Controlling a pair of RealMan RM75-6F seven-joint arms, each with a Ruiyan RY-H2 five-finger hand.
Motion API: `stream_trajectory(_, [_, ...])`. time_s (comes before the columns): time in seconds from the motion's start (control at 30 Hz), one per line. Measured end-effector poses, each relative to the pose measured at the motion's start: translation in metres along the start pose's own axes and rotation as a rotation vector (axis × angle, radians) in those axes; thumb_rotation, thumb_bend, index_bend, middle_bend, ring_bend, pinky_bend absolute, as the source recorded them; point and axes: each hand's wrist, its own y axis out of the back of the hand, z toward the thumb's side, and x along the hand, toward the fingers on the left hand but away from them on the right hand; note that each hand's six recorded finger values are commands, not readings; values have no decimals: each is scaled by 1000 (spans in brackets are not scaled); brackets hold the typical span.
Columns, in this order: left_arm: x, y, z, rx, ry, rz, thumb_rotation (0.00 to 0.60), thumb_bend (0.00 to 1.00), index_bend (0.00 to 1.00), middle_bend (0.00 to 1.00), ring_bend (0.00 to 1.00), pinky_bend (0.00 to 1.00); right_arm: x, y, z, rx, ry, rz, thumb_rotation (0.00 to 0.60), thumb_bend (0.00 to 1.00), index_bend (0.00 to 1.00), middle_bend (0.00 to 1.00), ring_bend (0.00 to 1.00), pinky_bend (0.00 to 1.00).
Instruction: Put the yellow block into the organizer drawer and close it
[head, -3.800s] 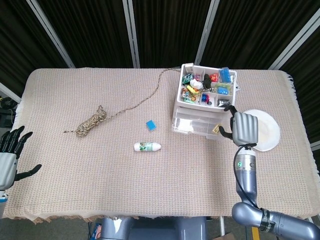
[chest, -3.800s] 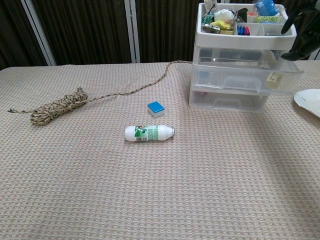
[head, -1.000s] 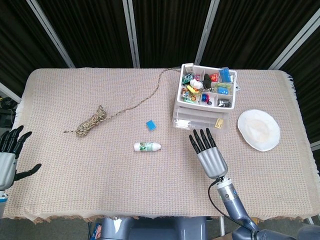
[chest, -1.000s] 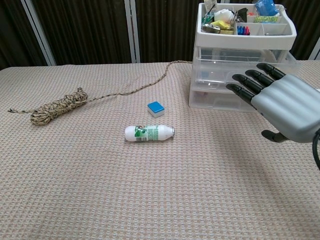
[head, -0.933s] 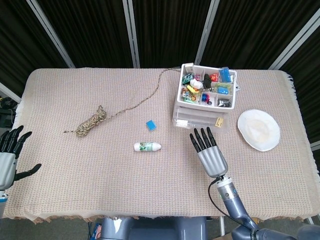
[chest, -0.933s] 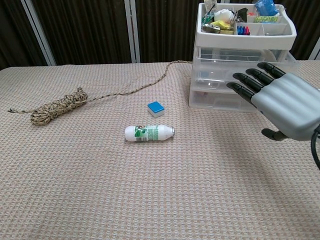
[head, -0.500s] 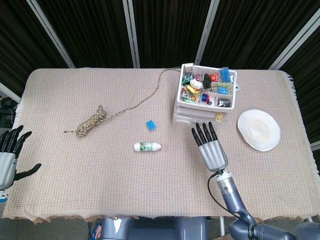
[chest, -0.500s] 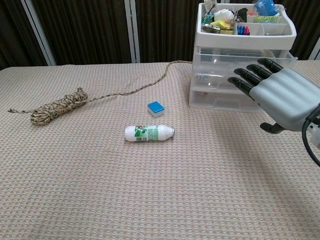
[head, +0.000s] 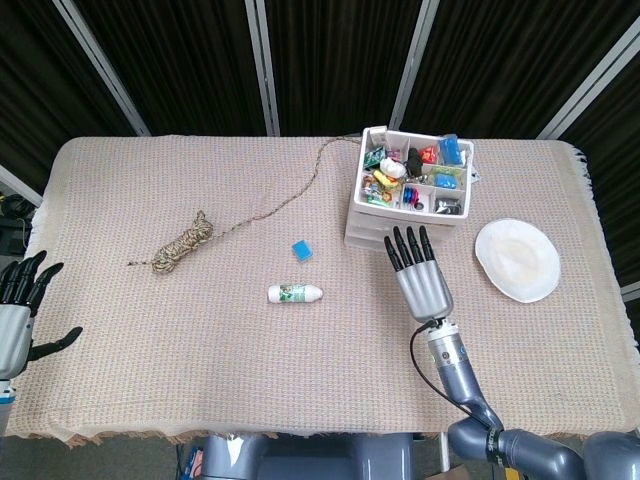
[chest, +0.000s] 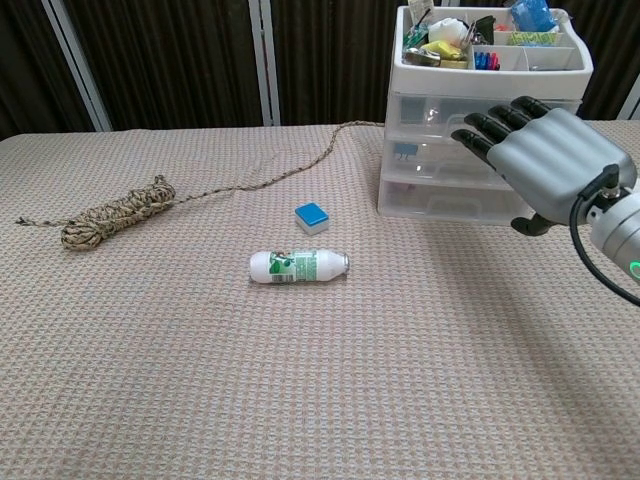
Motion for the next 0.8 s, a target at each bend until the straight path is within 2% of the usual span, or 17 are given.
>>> stream_trajectory(0.23, [0,0,0,-1,1,0,600,189,126,0,0,0,-10,-2,-3,0,-19,23,600,136,36,0,0,0])
stream_trajectory(0.47, [0,0,0,-2,1,-2,600,188,125,0,0,0,-3,3,1,-45,-12,24,600,135,36,0,0,0])
stream_trajectory(0.6, [0,0,0,-1,0,-3,600,190,127,0,0,0,9,11,3,-120,-3,19,600,134,36,0,0,0])
stream_trajectory(0.8, [0,0,0,0,0,-2,600,189,140,0,0,0,32,36,-8,-292,7,-15,600,111,25,0,0,0])
